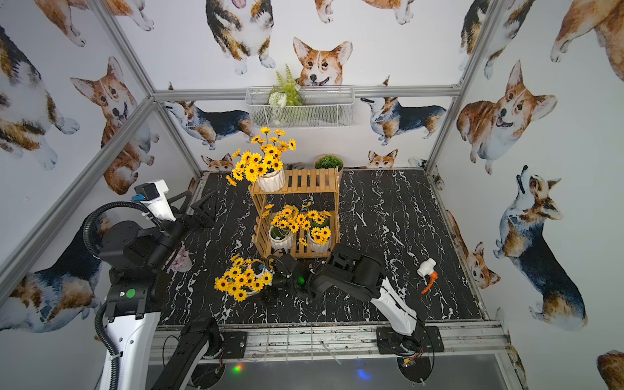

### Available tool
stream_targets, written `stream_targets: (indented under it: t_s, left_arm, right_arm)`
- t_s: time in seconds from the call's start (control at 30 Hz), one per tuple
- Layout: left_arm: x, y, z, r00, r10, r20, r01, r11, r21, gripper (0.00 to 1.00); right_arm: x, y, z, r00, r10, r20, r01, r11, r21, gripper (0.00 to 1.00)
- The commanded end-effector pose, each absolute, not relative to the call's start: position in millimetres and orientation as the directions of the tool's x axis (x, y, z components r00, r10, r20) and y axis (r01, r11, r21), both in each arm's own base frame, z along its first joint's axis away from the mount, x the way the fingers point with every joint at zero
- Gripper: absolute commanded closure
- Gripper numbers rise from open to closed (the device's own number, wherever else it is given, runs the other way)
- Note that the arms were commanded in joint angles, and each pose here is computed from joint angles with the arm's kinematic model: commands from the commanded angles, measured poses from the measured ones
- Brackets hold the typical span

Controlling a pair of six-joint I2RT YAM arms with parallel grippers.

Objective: Take the sunflower pots off the shelves
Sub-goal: Place the sunflower pot at the center of the board.

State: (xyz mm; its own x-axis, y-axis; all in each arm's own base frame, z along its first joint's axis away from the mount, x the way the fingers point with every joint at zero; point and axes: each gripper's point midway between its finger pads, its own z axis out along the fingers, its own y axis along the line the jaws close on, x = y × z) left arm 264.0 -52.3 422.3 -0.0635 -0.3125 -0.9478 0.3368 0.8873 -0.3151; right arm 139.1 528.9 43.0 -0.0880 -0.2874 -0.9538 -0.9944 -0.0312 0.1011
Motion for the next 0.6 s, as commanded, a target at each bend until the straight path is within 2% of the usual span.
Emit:
stream_targets:
  t_s: [0.0, 0.57]
  left_arm:
    - [263, -52, 428, -0.042, -0.304, -0.952, 0.342, 0.891, -0.299, 0.0]
    - [263, -52, 427, -0.045, -0.302, -0.952, 0.34, 0.891, -0.299, 0.0]
  right_arm:
    - [136, 528, 48, -0.067, -0.28, -0.958, -0.995, -0.053, 0.086, 0.0]
    - [139, 523, 77, -0.039, -0.224, -0.974, -0.998, -0.033, 0.048, 0.0]
